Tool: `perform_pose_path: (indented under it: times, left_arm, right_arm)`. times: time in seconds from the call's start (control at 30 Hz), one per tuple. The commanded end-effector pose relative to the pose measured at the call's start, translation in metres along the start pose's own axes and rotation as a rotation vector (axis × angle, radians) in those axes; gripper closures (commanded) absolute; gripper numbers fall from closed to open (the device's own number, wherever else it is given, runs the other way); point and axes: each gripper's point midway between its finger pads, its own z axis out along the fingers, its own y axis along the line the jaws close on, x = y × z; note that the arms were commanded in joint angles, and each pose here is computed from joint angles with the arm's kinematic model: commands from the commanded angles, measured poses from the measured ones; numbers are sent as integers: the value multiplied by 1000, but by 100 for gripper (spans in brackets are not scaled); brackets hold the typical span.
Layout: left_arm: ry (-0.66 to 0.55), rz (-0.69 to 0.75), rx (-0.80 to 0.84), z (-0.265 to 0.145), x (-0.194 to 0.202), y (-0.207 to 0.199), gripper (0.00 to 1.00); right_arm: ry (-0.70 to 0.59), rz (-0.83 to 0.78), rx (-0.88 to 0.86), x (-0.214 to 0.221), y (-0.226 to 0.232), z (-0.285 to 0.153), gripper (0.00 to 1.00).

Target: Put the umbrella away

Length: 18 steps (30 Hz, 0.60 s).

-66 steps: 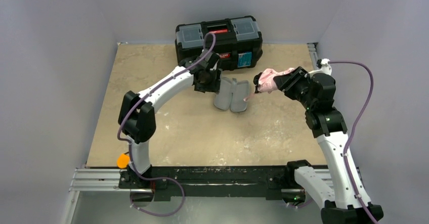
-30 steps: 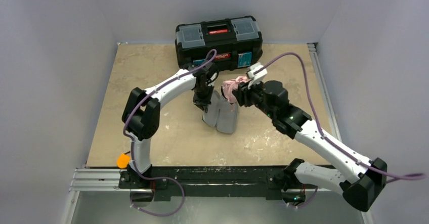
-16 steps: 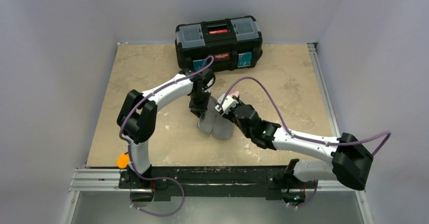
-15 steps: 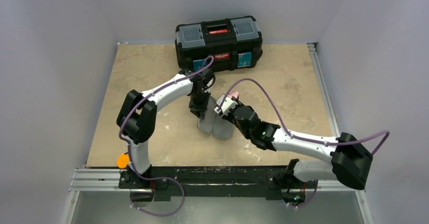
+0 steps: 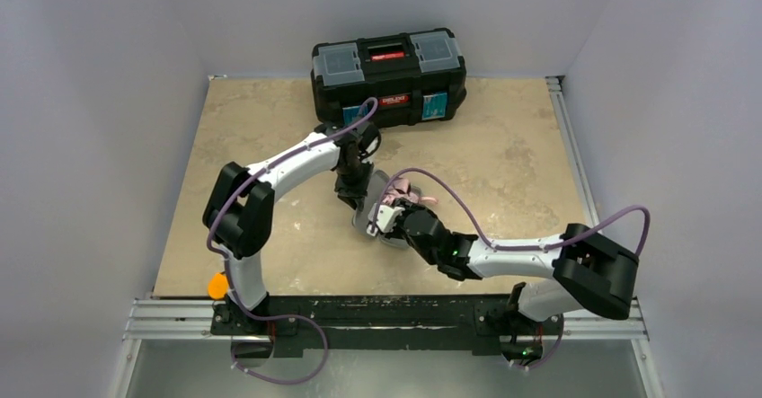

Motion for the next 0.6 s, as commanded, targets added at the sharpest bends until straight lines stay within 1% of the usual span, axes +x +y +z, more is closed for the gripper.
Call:
perform_pose_path:
  times: [0.0,0.07,0.17,0.2,0.23,0.3,0.37,0.4,0.43,0.53,0.57]
  left_arm:
    - [-53,17,29,-13,-4,-1,81]
    - [-50,19,30,-11,-3,-1,82]
    - [-51,20,24,-9,-3,2,83]
    - [-50,20,23,-8,-3,3,83]
    - [-51,19,22,-8,-3,3,84]
    - [-52,16,25,-8,-4,4,84]
    - [-56,16,26,-9,-4,3,84]
    - [-59,16,28,-10,-4,3,84]
    - [-61,14,27,-11,-5,3,84]
    - [-62,13,26,-11,-6,3,84]
    - [-61,11,26,-11,-5,3,84]
  right_arm:
    - [19,-6,-46,-2,12,8,100]
    - [78,2,-80,9,22,11,100]
    - [124,62,-131,14,34,9,100]
    - [130,79,-139,13,35,8,97]
    - [135,101,-148,13,36,6,87]
    - [134,138,-156,9,36,1,64]
    - [128,187,-164,1,33,-5,23]
    - [124,210,-163,-3,30,-8,10]
    - [124,237,-165,-7,29,-12,2]
    - [120,322,-162,-18,23,-19,1]
    - [143,362,-166,-18,23,-23,1]
